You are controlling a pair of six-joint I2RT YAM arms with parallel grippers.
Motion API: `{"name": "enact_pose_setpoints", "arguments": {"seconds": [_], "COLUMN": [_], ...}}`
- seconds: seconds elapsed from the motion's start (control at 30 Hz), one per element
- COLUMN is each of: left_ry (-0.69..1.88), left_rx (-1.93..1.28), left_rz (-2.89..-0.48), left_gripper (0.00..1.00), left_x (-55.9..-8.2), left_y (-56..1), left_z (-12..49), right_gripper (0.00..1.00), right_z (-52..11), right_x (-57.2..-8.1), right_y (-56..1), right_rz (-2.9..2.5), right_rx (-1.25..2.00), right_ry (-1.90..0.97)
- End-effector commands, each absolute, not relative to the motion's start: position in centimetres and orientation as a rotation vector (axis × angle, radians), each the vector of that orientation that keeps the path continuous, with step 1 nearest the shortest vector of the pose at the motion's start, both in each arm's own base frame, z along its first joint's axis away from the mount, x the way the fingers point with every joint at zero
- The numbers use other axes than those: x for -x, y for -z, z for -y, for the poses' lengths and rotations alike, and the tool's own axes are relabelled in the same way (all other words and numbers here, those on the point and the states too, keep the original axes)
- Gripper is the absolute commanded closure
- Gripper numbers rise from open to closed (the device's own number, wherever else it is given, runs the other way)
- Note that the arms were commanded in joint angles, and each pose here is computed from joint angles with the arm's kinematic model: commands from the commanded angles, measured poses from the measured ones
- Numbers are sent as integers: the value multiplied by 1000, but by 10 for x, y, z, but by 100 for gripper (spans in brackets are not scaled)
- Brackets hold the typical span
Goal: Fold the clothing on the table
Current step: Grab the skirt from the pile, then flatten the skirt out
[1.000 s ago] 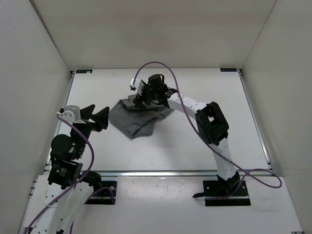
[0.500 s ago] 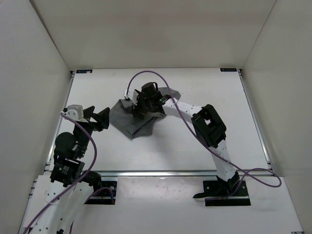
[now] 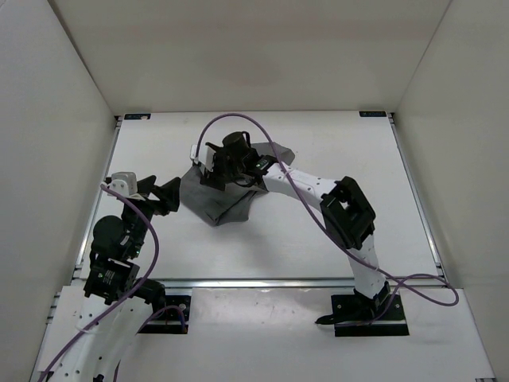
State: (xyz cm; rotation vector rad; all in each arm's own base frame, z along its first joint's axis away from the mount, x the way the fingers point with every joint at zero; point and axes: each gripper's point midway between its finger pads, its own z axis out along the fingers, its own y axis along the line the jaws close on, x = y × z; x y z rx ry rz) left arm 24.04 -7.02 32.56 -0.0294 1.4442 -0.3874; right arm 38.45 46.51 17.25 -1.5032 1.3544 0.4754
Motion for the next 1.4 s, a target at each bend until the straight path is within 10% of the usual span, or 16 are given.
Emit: {"name": "enact_pose_setpoints", "arguments": {"seconds": [0.0,0.27,0.4,0.47,0.77,1.37], "left_ry": [350,319,301,271,352,718], "left_rx": [40,50,50,49,-10,-114], "left_rz": [-1430,-1447,-1464,-1485,-1645,-1934], "left_gripper": [21,22,22,21,8,10], "left_x": [-238,-243,-245,-247,-264,-324], "left_y": [-331,-321,-315,-310,-276,-194], "left_z": [63,59,58,55,79,180], "right_gripper": [30,39,90,100,100,100], "right_z": [-476,-484,-485,-474,-320,-124], "right_x": [-400,-428,-435,-432,-371,-285], "right_y": [-152,-129,-142,-160,-256,-139], "right_rz": [-1346,-1348,-1350,-1408,-1752,-2393], "right_rx": [1539,1535,1488,1426,825,-47], "right_ry": [-426,-335,-360,-433,-702,-651]}}
